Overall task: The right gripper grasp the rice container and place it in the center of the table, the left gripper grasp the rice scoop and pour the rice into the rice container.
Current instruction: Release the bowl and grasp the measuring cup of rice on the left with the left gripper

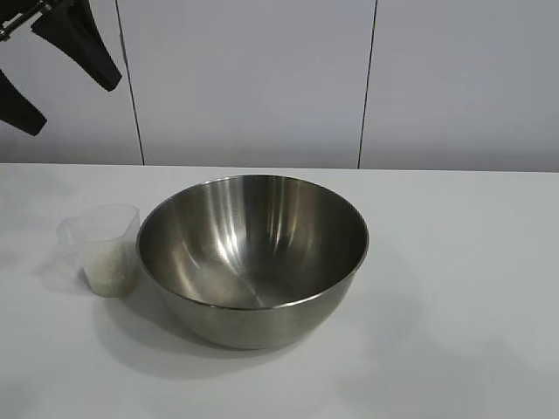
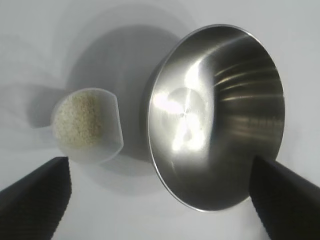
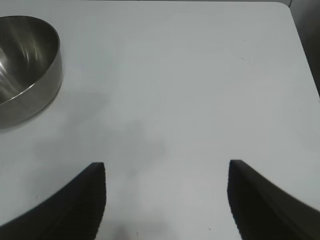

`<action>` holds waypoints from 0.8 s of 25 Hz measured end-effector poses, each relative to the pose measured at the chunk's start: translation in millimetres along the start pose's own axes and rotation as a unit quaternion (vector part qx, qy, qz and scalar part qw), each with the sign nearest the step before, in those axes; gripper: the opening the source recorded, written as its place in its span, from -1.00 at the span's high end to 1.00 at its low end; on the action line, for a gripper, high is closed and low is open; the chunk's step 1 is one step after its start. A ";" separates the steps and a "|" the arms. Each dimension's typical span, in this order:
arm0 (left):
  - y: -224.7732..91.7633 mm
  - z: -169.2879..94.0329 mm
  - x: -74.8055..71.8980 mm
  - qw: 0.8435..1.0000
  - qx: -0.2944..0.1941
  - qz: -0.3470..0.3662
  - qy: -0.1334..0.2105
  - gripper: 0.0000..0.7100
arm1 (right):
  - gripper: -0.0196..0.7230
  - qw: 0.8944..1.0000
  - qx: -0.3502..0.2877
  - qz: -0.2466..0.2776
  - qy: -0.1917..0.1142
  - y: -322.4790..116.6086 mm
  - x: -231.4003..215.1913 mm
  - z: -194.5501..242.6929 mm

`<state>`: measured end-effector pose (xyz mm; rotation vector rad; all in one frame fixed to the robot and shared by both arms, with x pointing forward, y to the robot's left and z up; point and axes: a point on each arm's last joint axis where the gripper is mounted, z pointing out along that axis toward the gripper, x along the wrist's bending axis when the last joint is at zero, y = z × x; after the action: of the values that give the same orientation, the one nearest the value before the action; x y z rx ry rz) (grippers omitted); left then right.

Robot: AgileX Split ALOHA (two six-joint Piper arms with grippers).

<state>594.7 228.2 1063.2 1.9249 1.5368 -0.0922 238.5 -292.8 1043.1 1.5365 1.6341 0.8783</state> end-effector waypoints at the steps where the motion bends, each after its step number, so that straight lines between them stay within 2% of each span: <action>1: 3.5 -3.4 -1.5 0.999 -0.032 0.015 0.003 -0.96 | -0.32 1.000 -0.007 -0.001 0.000 -1.0 0.1 -1.6; 3: 8.0 -13.7 -8.1 0.993 -0.109 0.051 0.015 -0.96 | -0.32 1.000 -0.015 -0.002 -0.001 -2.3 0.3 -3.7; 5: 7.1 -27.2 -20.9 0.974 -0.195 0.108 0.039 -0.96 | -0.32 1.000 -0.015 -0.001 -0.001 -2.5 0.3 -3.9; 7: 2.8 -39.0 -35.7 0.943 -0.276 0.170 0.080 -0.91 | -0.32 1.000 -0.016 -0.001 -0.002 -2.7 0.2 -4.1; 9: -8.2 -46.6 -54.3 0.905 -0.327 0.241 0.127 -0.81 | -0.32 1.000 -0.016 -0.001 -0.002 -2.7 0.1 -4.1; 10: -14.2 -48.1 -59.1 0.885 -0.344 0.269 0.159 -0.76 | -0.32 1.000 -0.016 -0.001 -0.002 -2.7 0.1 -4.1; 12: -26.5 -41.8 -67.0 0.859 -0.353 0.308 0.207 -0.71 | -0.32 1.000 -0.016 -0.001 -0.002 -2.7 0.1 -4.1; 13: -31.3 -37.5 -68.7 0.853 -0.352 0.315 0.223 -0.70 | -0.32 1.000 -0.016 -0.001 -0.002 -2.7 0.1 -4.1; 17: -40.6 -26.3 -58.5 0.841 -0.345 0.303 0.286 -0.69 | -0.32 1.000 -0.016 -0.001 -0.002 -2.7 0.1 -4.1; 20: -39.6 -27.6 -54.6 0.835 -0.350 0.292 0.307 -0.68 | -0.31 1.000 -0.016 -0.001 -0.003 -2.7 0.0 -4.1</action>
<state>533.5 200.3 1091.1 1.7522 1.0052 1.2850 233.6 -293.0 1042.9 1.5139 1.6098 0.8944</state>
